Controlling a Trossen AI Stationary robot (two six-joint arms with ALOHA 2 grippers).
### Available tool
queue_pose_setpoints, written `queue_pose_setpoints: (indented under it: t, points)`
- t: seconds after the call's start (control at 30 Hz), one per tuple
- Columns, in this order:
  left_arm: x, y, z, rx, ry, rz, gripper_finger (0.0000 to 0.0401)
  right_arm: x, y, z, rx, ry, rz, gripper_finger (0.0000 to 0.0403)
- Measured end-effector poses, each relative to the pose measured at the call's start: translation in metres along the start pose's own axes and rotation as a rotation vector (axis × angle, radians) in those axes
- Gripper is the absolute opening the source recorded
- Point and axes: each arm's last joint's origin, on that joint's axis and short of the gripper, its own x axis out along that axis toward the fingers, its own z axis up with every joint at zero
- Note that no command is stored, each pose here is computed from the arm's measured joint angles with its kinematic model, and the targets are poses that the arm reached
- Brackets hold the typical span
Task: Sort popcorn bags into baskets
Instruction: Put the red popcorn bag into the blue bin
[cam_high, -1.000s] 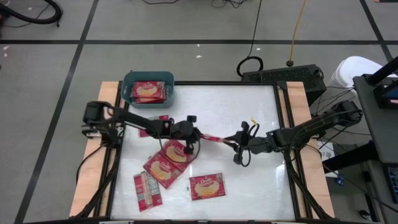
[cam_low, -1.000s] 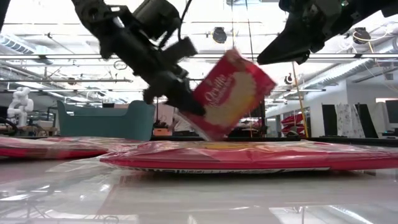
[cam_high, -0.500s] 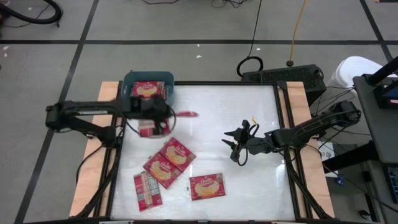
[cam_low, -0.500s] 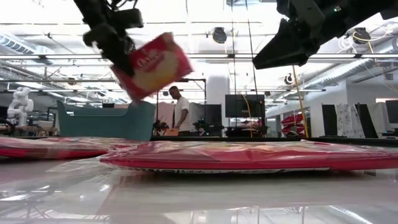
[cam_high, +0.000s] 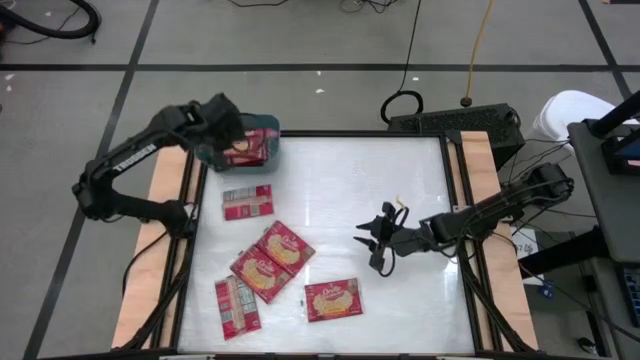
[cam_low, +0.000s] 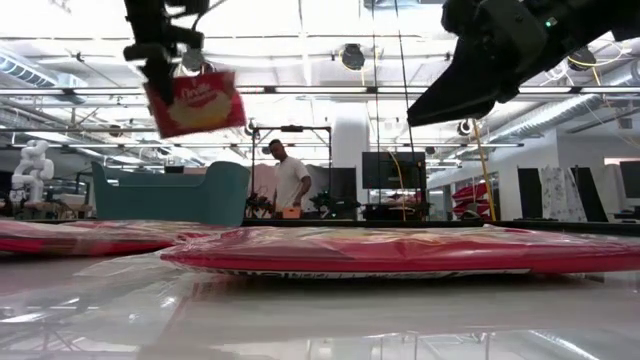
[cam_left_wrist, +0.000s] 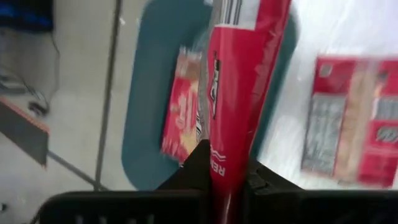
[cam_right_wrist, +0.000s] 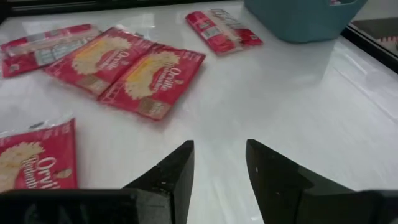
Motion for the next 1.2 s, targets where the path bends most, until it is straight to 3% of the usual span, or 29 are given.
queue_pose_setpoints:
  t: [0.27, 0.57, 0.83, 0.97, 1.2]
  points:
    - [0.046, 0.036, -0.018, -0.054, 0.227, -0.108, 0.0027, -0.004, 0.008, -0.002, -0.016, -0.001, 0.031, 0.0137]
    - [0.086, 0.042, -0.022, -0.044, 0.368, -0.300, 0.0024, -0.008, 0.014, -0.004, -0.026, -0.002, 0.055, 0.0137]
    - [0.108, 0.045, -0.020, 0.028, 0.402, -0.359, 0.0033, -0.009, 0.015, -0.005, -0.032, -0.002, 0.059, 0.0137]
    - [0.121, 0.052, -0.020, -0.006, 0.407, -0.339, 0.0034, -0.009, 0.015, -0.005, -0.032, -0.002, 0.059, 0.0137]
    - [0.130, 0.062, -0.022, -0.102, 0.456, -0.202, 0.0034, -0.009, 0.014, -0.005, -0.037, 0.000, 0.058, 0.0137]
